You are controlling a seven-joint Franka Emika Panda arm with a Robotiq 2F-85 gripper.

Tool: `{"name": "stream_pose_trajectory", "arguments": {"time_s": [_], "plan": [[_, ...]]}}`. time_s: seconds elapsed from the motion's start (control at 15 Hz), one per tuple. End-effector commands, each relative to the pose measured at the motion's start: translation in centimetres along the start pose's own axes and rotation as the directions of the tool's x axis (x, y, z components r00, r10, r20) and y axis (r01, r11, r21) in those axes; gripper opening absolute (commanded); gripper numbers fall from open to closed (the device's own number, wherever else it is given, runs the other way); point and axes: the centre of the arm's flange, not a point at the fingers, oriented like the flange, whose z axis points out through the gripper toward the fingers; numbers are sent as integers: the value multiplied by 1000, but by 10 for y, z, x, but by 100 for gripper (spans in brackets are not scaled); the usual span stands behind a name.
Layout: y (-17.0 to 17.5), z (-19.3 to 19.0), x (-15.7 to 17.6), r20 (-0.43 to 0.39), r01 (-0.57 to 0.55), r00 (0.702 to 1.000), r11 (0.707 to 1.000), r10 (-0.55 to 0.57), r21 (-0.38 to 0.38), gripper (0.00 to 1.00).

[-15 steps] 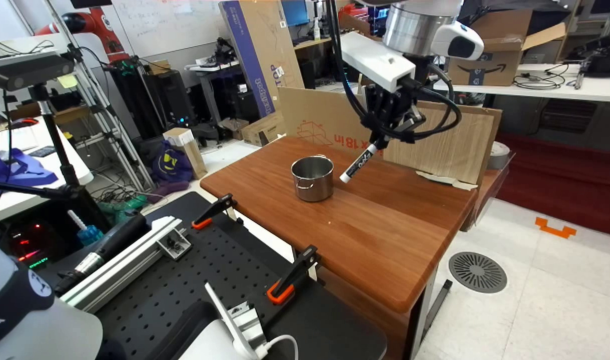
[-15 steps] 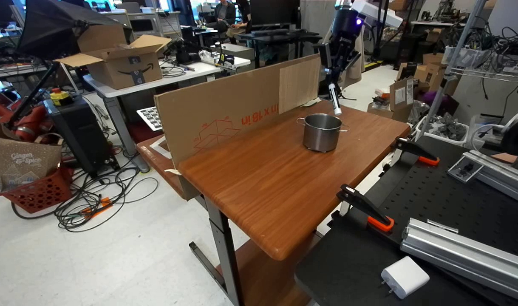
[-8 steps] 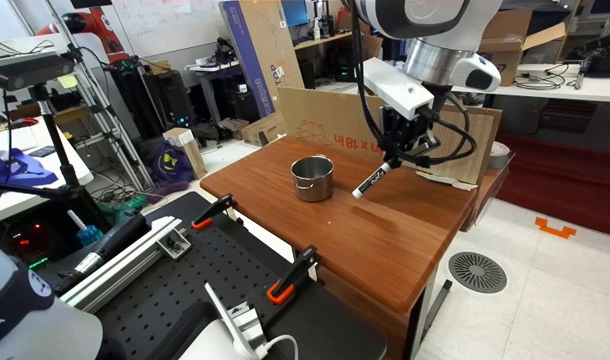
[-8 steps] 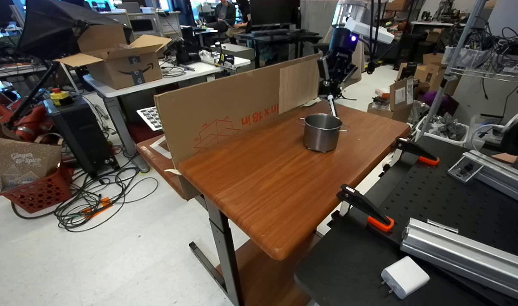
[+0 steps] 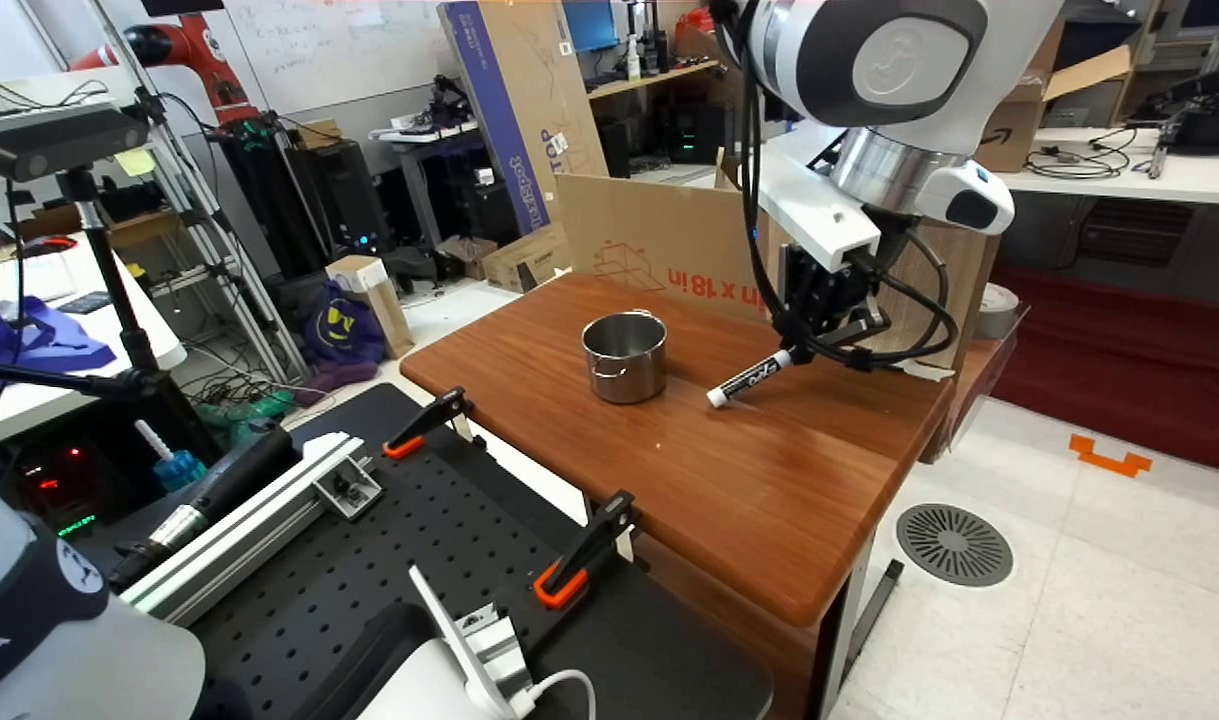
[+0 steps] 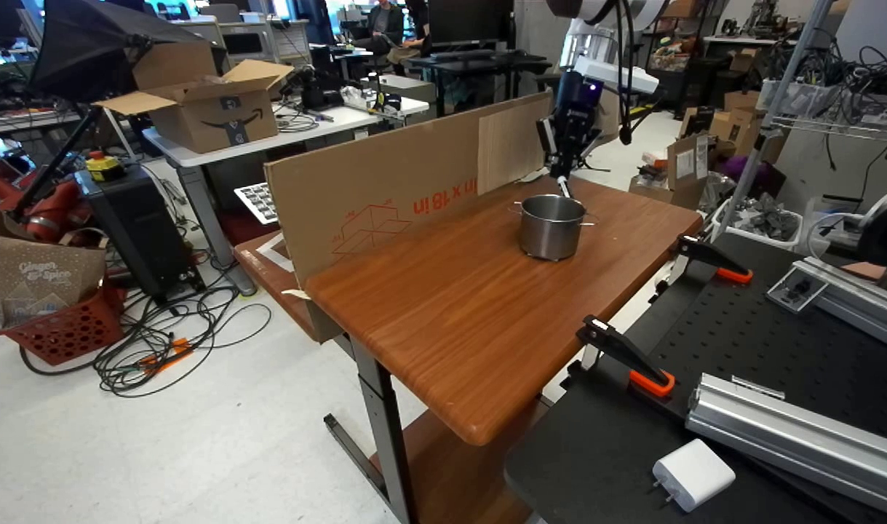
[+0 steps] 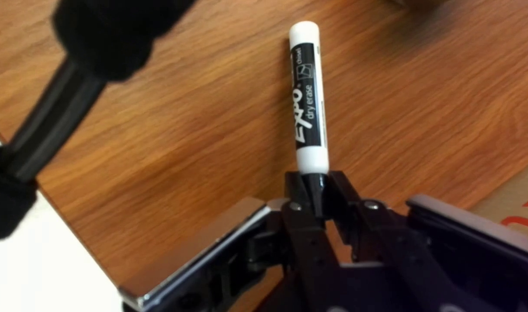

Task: Put the marker on the desk

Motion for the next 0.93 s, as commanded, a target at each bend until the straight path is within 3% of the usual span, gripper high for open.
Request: {"name": "stream_pose_trajectory", "arguments": {"time_s": [0.0,0.6,0.67,0.73,0.87], "plan": [[3,13,23,27,-59,998,998,60,-32,5],[10,32,40,29,-167,985,984,169,-67,6],[10,31,41,33,-170,984,983,172,-69,44],[9,31,41,34,-174,984,982,177,-75,45],[7,30,41,34,-177,983,981,180,-81,58]]}}
